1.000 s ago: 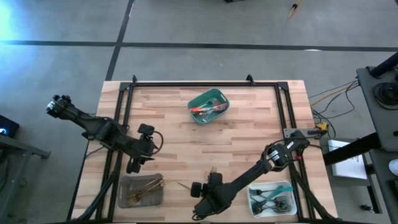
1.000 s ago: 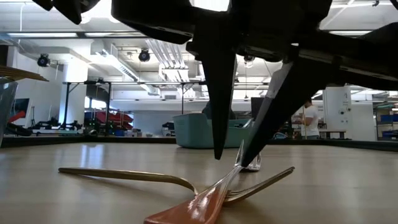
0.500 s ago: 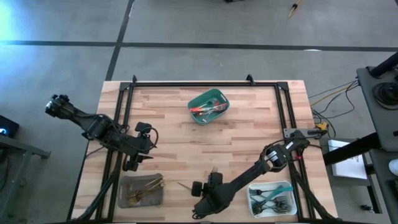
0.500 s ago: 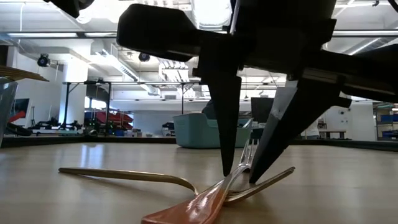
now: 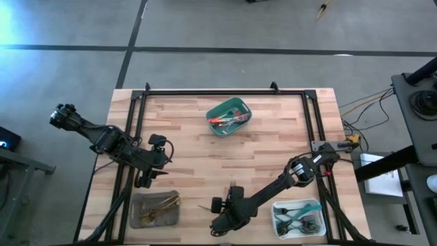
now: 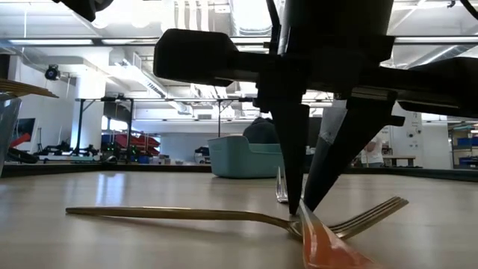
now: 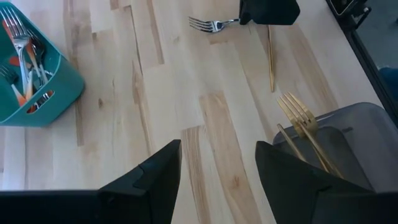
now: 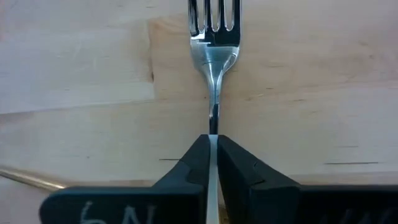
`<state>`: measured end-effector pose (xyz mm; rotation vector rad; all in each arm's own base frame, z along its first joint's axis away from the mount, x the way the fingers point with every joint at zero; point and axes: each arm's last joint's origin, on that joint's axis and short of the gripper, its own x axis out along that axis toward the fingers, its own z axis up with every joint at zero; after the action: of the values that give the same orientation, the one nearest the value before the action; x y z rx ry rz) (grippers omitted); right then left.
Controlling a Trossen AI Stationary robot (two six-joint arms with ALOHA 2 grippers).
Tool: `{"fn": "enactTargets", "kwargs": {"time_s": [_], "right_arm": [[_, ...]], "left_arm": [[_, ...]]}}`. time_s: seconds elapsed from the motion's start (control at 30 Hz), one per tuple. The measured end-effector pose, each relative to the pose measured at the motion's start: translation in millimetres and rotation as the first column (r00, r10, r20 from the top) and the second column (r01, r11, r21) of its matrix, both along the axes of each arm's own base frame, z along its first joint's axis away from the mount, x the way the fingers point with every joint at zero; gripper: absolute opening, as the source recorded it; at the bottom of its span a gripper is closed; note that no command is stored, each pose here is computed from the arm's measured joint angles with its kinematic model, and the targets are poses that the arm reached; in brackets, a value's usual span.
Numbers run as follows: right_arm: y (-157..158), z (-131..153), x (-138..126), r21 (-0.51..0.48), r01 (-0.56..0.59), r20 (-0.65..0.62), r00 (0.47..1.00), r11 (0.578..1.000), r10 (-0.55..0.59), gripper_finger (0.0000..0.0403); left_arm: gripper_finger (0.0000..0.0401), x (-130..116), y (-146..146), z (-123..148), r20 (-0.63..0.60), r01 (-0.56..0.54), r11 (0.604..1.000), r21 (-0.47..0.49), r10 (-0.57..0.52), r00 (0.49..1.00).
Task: Sort silverware by color (type)
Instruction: Put the orange fork into the green bin
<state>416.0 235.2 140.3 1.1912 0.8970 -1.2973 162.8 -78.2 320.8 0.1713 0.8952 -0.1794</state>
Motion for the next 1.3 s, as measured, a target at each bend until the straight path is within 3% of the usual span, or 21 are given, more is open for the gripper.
{"fn": "enactTargets", "kwargs": {"time_s": [0.27,0.53,0.7,0.87,1.03,1.2,1.3], "right_arm": [[1,9,2,-0.011,-0.027,0.022,0.999,1.0,0.028,0.001],[-2,49,13,-0.178,-0.066,0.19,0.977,0.982,0.1,0.0009],[-15,72,17,-0.326,-0.138,0.177,0.963,0.935,0.204,0.0009],[-44,100,18,-0.399,-0.241,0.101,0.947,0.885,0.304,0.0009],[-84,133,16,-0.454,-0.407,-0.058,0.901,0.793,0.429,0.0009],[-140,170,11,-0.449,-0.614,-0.251,0.784,0.649,0.567,0.0009],[-176,188,8,-0.418,-0.732,-0.371,0.679,0.539,0.634,0.0009]], "left_arm": [[0.019,0,0,0,0.001,0.014,1.0,0.011,-0.014,1.0],[0.019,-1,1,-1,-0.017,0.015,1.0,0.021,-0.014,1.0],[0.019,-2,1,-1,-0.017,0.015,1.0,0.021,-0.015,1.0],[0.019,-2,1,-1,-0.016,0.019,1.0,0.023,-0.018,1.0],[0.019,-2,1,-1,-0.013,0.018,1.0,0.022,-0.018,1.0],[0.019,-1,1,0,-0.005,0.02,1.0,0.019,-0.02,1.0],[0.019,0,0,0,0.002,0.019,1.0,0.022,-0.019,1.0]]}}
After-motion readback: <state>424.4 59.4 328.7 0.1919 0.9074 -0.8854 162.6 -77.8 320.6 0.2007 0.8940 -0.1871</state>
